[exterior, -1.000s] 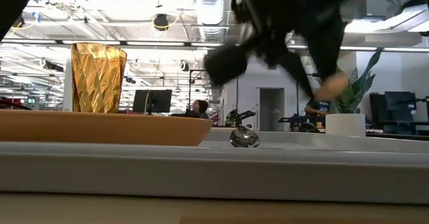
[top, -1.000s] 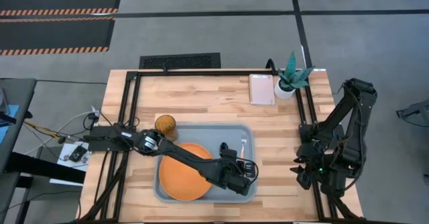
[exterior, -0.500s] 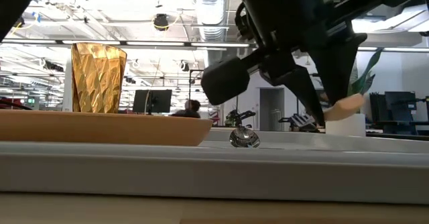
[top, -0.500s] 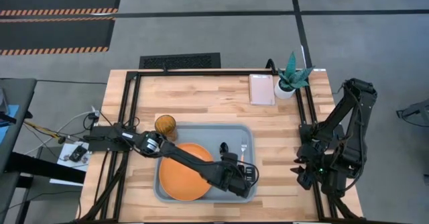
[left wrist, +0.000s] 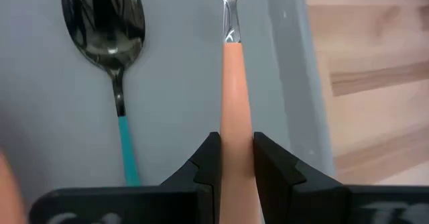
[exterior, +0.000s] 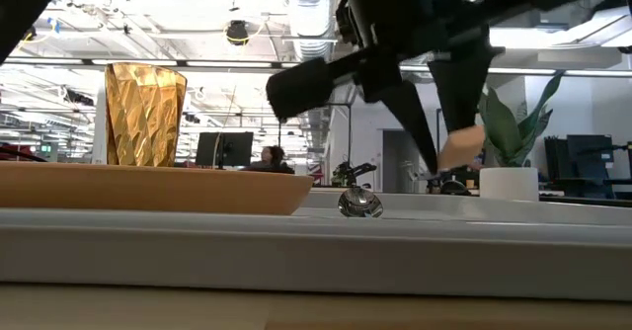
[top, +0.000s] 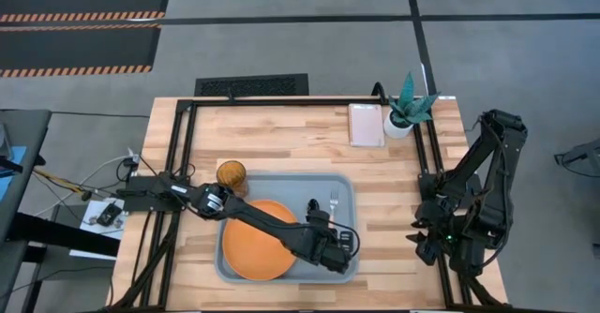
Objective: Pick and place plate/cup/fork/spoon on tray
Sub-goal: Put the yellow fork on the gray tray to the right of the blue spoon
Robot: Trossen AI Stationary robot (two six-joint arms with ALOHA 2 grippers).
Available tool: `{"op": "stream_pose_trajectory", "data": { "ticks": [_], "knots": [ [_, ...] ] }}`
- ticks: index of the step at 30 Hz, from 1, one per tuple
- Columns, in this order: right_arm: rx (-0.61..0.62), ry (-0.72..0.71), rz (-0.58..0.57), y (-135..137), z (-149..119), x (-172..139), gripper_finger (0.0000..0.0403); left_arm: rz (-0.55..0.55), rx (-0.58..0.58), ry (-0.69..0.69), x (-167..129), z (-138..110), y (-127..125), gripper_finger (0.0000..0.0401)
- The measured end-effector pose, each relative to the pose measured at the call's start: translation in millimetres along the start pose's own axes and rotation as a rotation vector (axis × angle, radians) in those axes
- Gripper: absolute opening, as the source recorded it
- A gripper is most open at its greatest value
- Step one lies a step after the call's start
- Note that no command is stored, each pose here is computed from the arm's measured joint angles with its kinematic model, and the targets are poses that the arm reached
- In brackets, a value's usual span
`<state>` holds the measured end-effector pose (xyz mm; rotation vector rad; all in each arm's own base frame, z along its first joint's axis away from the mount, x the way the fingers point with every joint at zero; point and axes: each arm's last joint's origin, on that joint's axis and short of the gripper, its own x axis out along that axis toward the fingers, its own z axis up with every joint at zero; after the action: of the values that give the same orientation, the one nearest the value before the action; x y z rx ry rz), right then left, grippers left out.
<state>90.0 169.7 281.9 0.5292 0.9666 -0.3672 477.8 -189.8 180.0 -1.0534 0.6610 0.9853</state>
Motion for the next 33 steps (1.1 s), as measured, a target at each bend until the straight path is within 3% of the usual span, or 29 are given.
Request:
{"op": "stream_pose_trajectory", "data": {
  "ticks": [22, 27, 33],
  "knots": [
    [-0.029, -0.002, -0.021, -2, 0, 0, 0.0214, 0.024, -0.047, 0.026, 4, -5, 4, 0.0043],
    [-0.031, -0.003, -0.025, -3, 0, 0, 0.0214, 0.036, -0.053, 0.079, 23, -16, 6, 0.0043],
    [-0.032, -0.004, -0.026, -3, 1, 0, 0.0214, 0.043, -0.065, 0.066, 22, -17, 7, 0.0043]
  ]
}}
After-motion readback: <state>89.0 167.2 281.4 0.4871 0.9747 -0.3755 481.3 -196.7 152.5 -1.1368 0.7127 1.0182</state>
